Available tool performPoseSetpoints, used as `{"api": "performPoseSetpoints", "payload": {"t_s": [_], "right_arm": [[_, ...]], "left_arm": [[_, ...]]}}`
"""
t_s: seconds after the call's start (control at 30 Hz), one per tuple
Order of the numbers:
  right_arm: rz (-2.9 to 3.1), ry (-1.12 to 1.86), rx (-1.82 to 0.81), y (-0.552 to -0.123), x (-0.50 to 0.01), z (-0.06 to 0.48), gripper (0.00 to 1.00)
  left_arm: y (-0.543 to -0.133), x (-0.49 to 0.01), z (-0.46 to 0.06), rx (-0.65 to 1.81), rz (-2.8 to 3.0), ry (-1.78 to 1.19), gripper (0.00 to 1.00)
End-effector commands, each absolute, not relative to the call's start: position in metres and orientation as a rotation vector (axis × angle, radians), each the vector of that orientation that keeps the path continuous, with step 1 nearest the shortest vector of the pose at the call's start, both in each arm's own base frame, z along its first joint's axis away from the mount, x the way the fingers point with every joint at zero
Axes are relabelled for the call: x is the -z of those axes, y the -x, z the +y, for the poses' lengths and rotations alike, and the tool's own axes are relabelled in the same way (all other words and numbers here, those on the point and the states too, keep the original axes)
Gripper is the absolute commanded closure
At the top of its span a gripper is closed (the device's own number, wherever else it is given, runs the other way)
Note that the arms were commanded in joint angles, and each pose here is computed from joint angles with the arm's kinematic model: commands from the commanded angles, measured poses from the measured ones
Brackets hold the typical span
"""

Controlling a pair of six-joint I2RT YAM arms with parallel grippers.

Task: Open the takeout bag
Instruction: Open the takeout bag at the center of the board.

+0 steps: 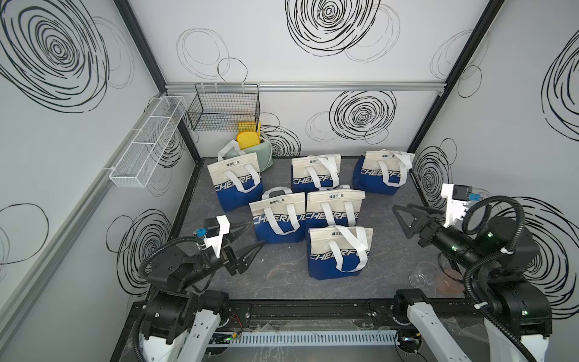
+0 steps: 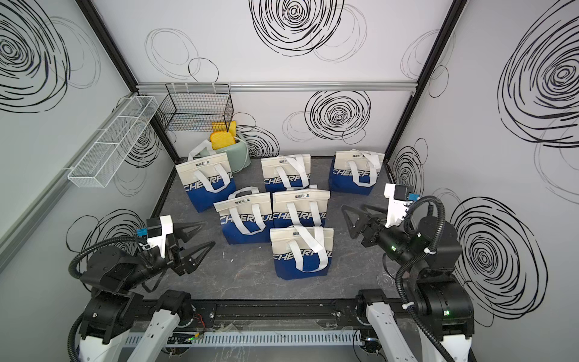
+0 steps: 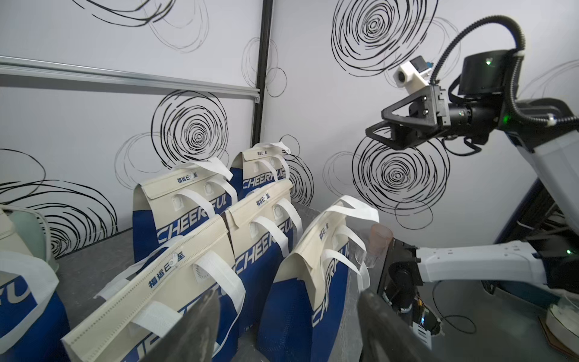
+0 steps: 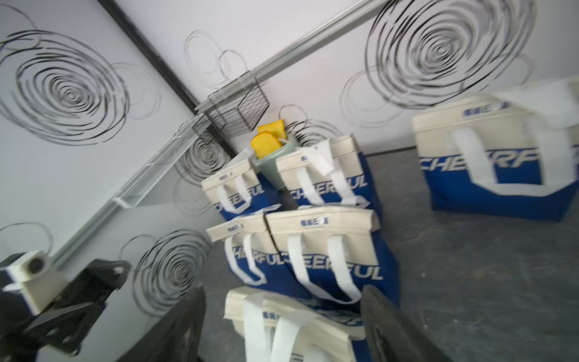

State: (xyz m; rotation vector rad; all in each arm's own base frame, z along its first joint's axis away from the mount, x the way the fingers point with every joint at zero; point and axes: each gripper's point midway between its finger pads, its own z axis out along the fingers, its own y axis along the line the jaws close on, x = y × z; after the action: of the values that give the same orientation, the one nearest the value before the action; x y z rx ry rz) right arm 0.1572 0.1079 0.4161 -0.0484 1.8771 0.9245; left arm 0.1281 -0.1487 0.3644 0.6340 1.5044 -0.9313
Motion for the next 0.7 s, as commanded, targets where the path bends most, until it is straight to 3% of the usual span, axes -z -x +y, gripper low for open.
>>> {"api": "performPoseSetpoints", "payload": {"t_s": [0.0, 0.13, 0.37, 0.43, 0.53, 0.67], "right_arm": [[1.989, 0.198, -1.233, -0.126, -0.416, 0.144, 0.22], [2.005, 0.259, -1.15, -0.136, -0.428, 0.143, 0.25], [2.172, 0.342, -0.877, -0.173, -0.416, 0.14, 0.26], [2.216, 0.384, -0.804, -0.181, -0.407, 0.144, 0.27], [2.23, 0.429, -0.696, -0.187, -0.406, 0.149, 0.27], [2.216, 0.453, -0.617, -0.191, -0.411, 0.15, 0.27]], "left_arm": [[-0.118, -0.347, -0.159, 1.055, 1.569, -0.671, 0.32], [-0.131, -0.335, -0.163, 1.093, 1.63, -0.645, 0.37], [-0.163, -0.302, -0.195, 1.07, 1.836, -0.618, 0.37], [-0.15, -0.287, -0.231, 0.974, 1.856, -0.778, 0.36], [-0.111, -0.275, -0.29, 0.89, 1.784, -0.981, 0.26], [-0.115, -0.268, -0.315, 0.945, 1.779, -0.833, 0.28]]}}
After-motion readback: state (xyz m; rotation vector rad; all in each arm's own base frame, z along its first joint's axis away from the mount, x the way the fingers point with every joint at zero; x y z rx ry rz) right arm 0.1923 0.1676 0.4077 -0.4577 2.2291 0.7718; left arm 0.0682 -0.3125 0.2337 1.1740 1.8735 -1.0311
